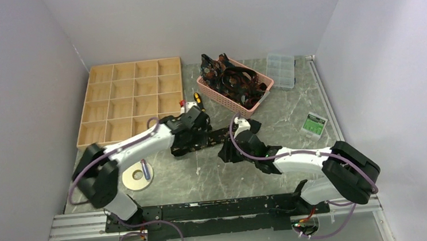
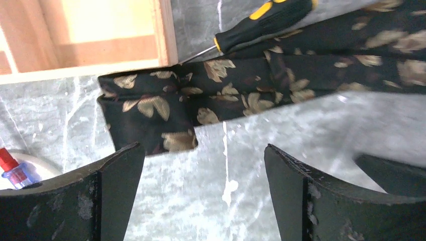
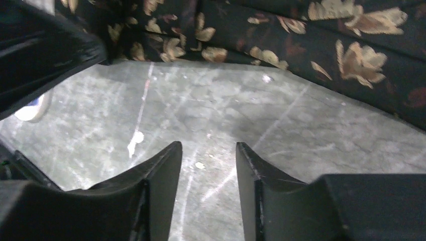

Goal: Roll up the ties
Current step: Roll the tie at the center of the board.

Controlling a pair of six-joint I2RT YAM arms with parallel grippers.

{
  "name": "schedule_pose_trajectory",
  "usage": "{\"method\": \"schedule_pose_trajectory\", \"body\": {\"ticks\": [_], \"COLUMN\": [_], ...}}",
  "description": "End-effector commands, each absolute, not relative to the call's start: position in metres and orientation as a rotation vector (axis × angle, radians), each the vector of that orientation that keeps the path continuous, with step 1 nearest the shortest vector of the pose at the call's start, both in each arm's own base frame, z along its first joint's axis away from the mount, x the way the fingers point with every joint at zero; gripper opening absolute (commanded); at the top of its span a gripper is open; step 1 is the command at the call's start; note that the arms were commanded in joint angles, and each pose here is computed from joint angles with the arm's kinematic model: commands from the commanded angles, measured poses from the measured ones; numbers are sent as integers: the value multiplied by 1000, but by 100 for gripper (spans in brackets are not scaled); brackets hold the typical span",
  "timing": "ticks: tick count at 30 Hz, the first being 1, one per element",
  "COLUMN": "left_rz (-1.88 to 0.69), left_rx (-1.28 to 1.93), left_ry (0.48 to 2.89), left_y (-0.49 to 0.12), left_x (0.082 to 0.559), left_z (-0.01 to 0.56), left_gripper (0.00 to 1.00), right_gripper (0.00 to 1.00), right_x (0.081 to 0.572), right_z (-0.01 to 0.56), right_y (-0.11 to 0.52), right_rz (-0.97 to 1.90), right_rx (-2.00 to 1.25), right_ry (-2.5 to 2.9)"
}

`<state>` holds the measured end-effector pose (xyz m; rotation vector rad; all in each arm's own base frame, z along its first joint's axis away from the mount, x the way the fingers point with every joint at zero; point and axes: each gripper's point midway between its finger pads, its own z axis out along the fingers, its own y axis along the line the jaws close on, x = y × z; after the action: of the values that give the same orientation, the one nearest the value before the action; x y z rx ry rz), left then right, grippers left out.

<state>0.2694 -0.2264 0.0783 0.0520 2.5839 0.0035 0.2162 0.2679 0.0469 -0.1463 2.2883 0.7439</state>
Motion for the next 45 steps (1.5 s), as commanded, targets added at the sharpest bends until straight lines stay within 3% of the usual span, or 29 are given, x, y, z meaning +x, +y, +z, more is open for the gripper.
{"method": "schedule_pose_trajectory", "body": {"ticks": [1, 7, 14, 26, 45], "left_rz": [-262, -369, -652, -815, -914], "left_rx": [-2, -234, -499, -532, -449], "left_ry": [2447, 2320, 2282, 2307, 2359], "left_y": [-229, -177, -134, -141, -161], "left_x": [266, 253, 259, 281, 289], "left_z": [134, 154, 115, 88, 66], "left_gripper": [94, 93, 93, 90, 81], "right_gripper": [53, 58, 59, 57, 51], "right_x": [230, 249, 269, 284, 292], "right_z": [79, 109, 103, 72, 26], "right_y": [295, 339, 388, 407, 365], "right_rz": [829, 901, 849, 784, 708], "right_rx": [-191, -252, -352, -399, -284], "right_ry": [2226, 2197, 2251, 2312, 2408]}}
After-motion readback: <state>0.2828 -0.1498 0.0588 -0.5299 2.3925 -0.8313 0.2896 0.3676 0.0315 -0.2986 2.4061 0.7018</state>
